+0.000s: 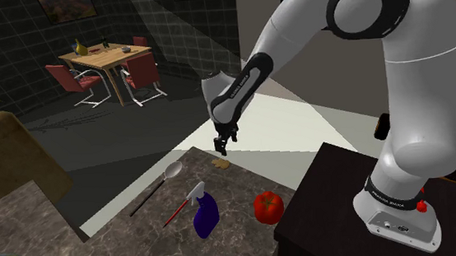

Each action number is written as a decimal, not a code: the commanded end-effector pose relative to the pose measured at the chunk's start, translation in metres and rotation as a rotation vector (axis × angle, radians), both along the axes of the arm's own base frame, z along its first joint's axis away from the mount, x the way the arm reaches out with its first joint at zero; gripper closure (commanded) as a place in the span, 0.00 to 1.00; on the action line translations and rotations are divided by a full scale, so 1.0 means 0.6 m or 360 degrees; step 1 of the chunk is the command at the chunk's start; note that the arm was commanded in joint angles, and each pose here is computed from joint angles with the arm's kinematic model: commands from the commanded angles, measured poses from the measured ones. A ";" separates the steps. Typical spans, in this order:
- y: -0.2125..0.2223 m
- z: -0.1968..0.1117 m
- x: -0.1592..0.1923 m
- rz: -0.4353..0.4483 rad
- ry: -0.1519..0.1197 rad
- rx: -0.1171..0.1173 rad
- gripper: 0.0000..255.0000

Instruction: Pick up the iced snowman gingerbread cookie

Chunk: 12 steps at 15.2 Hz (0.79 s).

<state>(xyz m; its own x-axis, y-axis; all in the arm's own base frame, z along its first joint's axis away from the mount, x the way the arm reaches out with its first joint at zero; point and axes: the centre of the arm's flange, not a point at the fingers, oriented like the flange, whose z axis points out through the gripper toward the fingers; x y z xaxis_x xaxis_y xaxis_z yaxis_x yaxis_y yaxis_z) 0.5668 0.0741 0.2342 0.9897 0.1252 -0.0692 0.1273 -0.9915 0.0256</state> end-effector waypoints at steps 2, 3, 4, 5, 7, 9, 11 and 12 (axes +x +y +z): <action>0.010 -0.059 0.040 -0.0002 0.0002 0.0001 0.00; 0.012 -0.076 0.053 -0.0003 0.0003 0.0002 0.00; 0.015 -0.093 0.067 -0.0004 0.0004 0.0002 0.00; 0.018 -0.111 0.080 -0.0005 0.0005 0.0003 0.00; 0.023 -0.138 0.101 -0.0006 0.0007 0.0003 0.00; 0.023 -0.156 0.101 -0.0006 0.0007 0.0003 0.00; 0.023 -0.173 0.101 -0.0006 0.0007 0.0003 0.00; 0.023 -0.182 0.101 -0.0006 0.0007 0.0003 0.00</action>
